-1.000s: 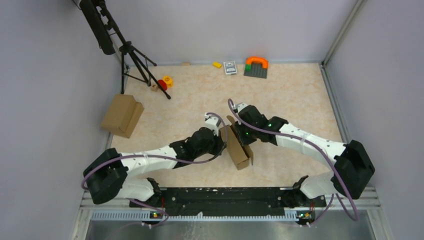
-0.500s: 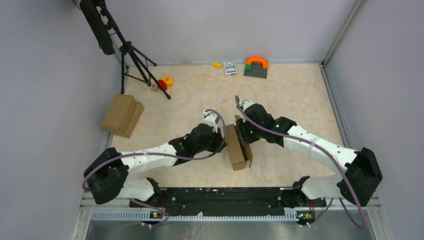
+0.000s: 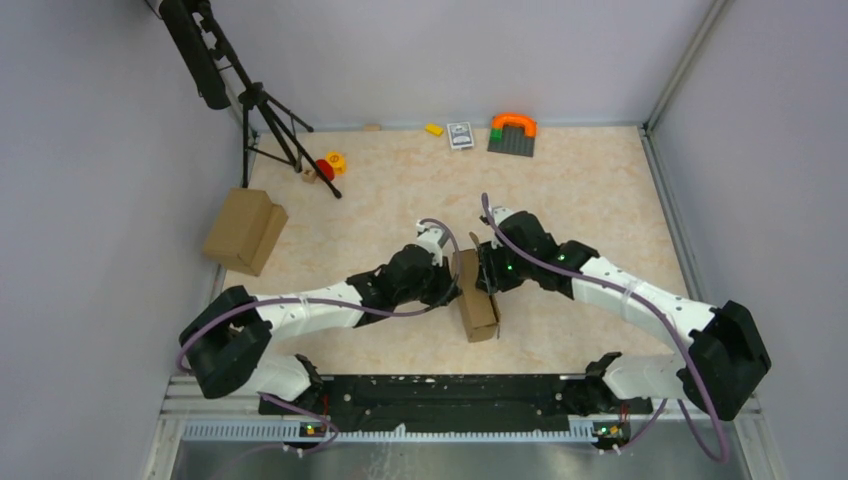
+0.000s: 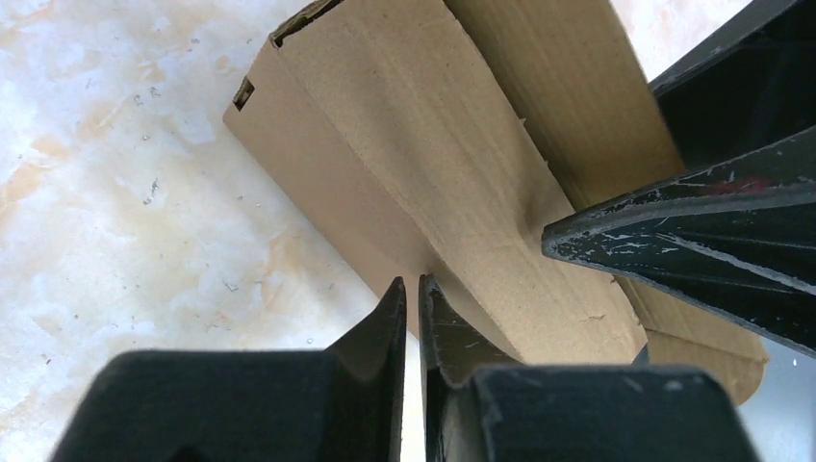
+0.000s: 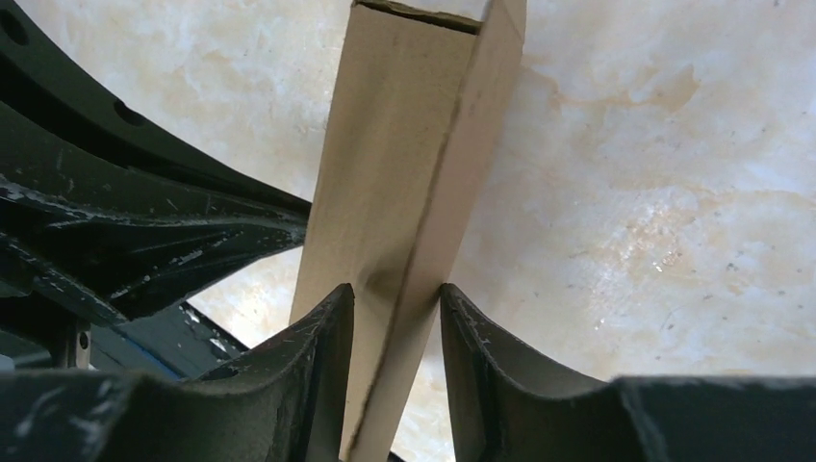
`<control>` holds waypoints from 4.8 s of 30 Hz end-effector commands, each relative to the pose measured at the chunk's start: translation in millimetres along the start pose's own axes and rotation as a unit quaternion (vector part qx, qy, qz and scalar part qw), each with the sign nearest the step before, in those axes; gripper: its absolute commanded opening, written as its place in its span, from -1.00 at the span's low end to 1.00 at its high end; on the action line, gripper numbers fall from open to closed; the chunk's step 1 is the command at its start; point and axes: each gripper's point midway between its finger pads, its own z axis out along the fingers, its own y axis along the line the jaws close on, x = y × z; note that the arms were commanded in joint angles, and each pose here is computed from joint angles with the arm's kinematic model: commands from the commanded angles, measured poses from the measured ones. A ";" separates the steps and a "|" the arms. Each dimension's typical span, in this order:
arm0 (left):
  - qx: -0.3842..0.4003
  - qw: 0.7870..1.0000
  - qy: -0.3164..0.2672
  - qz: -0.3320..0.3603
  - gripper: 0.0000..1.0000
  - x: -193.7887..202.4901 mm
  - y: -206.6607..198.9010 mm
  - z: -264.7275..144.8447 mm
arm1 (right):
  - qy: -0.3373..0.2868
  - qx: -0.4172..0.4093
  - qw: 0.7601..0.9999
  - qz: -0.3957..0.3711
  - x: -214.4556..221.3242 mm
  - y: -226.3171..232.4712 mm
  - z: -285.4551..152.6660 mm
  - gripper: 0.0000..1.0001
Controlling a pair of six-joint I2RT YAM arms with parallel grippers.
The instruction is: Fold the paper box
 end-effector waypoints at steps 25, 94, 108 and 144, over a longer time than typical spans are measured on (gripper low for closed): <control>-0.019 0.999 -0.015 0.028 -0.59 -20.6 12.9 -32.3 | 0.046 0.042 0.998 -0.030 20.0 -22.4 6.2 -0.68; -0.014 0.996 -0.051 0.077 0.17 -93.6 33.3 -50.3 | 0.045 0.001 0.994 -0.104 31.5 31.5 -15.7 -0.04; 0.121 0.970 -0.068 0.198 0.33 -96.0 -4.9 -60.8 | 0.045 -0.147 0.970 -0.189 36.2 74.6 -28.7 0.01; 0.096 0.976 0.023 0.196 -0.64 -55.3 -5.4 -53.6 | 0.076 -0.107 0.967 -0.218 28.7 66.1 1.5 0.01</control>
